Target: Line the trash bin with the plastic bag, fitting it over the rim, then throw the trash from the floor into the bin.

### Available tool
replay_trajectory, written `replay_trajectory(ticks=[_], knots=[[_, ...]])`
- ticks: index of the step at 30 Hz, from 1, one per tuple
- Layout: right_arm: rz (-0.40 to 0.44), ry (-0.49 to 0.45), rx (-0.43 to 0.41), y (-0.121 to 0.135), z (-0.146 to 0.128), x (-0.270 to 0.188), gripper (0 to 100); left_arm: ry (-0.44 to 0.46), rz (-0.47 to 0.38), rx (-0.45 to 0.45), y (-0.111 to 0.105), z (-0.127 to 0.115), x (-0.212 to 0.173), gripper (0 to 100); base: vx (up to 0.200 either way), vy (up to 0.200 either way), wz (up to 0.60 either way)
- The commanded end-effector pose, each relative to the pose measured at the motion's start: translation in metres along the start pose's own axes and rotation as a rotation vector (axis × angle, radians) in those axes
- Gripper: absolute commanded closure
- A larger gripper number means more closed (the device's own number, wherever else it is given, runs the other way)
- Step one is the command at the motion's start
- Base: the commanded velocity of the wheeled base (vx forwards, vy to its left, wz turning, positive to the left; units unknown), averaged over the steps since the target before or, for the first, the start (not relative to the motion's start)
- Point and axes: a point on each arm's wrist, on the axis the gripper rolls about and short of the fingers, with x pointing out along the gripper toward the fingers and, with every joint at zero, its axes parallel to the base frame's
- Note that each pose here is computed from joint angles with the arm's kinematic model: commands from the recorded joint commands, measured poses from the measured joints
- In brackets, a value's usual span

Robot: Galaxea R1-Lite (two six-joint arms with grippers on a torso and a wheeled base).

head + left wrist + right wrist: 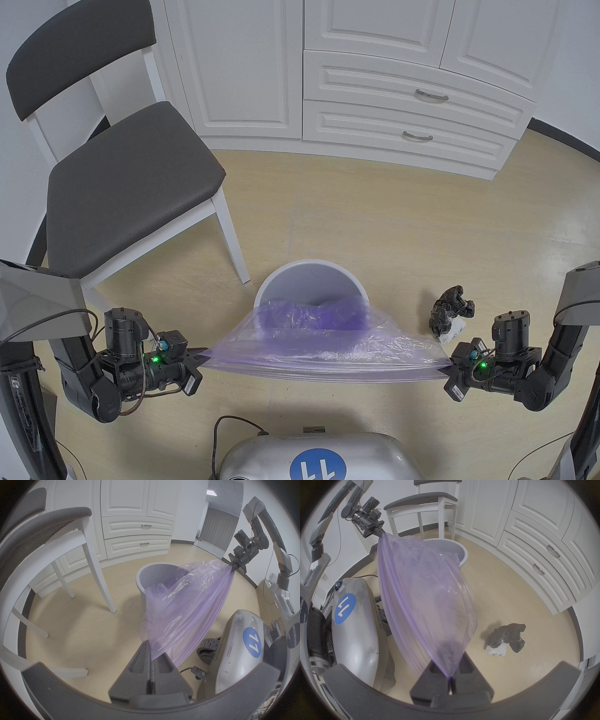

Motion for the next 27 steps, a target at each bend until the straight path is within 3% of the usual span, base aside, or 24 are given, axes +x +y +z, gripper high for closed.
replay_trajectory(ticks=[1, 7, 9, 15, 27], knots=[[0.005, 0.010, 0.006, 0.000, -0.002, 0.010, 100, 0.016, -0.005, -0.012, 0.001, -0.007, 0.012, 100, 0.000, 0.000, 0.00], [-0.004, -0.004, 0.019, -0.003, 0.001, 0.018, 100, 0.003, 0.018, -0.027, 0.006, -0.007, 0.025, 100, 0.000, 0.000, 0.00], [-0.013, -0.025, 0.084, -0.002, 0.008, 0.026, 100, -0.027, 0.079, -0.094, 0.008, -0.003, 0.037, 100, 0.000, 0.000, 0.00], [-0.068, -0.030, 0.121, 0.001, 0.011, 0.038, 100, -0.091, 0.127, -0.127, 0.001, 0.000, 0.053, 100, 0.000, 0.000, 0.00], [-0.085, -0.052, 0.113, 0.006, 0.004, 0.041, 100, -0.091, 0.112, -0.110, -0.004, -0.001, 0.044, 100, 0.000, 0.000, 0.00]])
